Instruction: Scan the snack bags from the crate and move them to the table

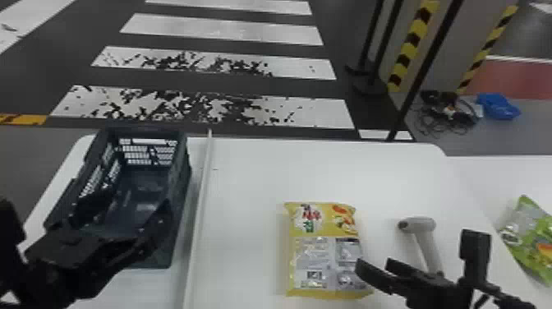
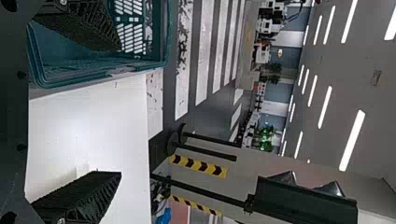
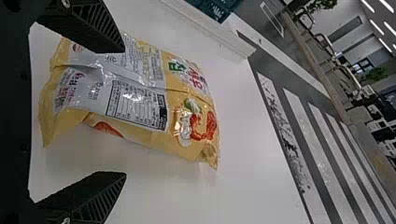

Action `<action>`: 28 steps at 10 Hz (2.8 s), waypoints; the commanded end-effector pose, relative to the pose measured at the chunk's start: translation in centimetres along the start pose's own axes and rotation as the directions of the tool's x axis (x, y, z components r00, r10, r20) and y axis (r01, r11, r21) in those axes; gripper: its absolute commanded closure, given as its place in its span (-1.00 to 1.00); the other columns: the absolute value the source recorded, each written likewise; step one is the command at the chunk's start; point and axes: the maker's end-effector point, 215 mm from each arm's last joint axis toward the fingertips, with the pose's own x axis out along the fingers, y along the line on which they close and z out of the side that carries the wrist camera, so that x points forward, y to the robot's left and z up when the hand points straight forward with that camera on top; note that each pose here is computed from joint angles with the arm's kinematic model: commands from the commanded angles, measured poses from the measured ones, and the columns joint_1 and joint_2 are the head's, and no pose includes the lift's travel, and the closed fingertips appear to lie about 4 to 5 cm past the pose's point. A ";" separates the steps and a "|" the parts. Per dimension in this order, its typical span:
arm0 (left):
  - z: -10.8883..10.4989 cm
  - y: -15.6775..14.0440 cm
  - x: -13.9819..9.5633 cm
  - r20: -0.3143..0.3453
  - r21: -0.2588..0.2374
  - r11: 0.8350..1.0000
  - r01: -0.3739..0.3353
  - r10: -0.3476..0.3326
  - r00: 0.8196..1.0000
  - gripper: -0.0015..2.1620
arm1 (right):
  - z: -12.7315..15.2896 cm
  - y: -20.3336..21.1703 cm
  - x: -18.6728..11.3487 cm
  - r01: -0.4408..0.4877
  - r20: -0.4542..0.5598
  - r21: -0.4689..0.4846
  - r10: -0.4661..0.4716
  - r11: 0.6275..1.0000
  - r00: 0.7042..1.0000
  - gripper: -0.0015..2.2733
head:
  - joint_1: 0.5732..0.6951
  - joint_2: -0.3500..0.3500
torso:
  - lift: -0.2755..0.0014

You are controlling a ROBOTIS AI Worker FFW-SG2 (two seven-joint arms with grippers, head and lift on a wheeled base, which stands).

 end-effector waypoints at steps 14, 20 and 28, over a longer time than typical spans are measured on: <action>-1.1 0.4 0.5 -0.017 -0.008 1.000 0.000 0.000 1.000 -0.97 | 0.2 -0.7 3.0 -0.065 -0.050 -0.073 0.061 0.995 0.997 0.97 | 1.00 -0.18 | 0.30; -1.8 0.4 1.0 -0.028 -0.019 1.000 0.001 -0.002 1.000 -0.97 | 7.3 -3.1 -3.4 0.027 0.100 0.001 -0.027 1.000 0.995 0.97 | 1.00 -0.31 | 0.30; 0.1 0.0 1.8 0.003 -0.006 1.000 0.023 -0.023 1.000 -0.97 | 22.3 -24.9 -14.2 0.522 0.518 0.236 -0.560 0.820 0.646 0.97 | 1.00 -1.00 | 0.30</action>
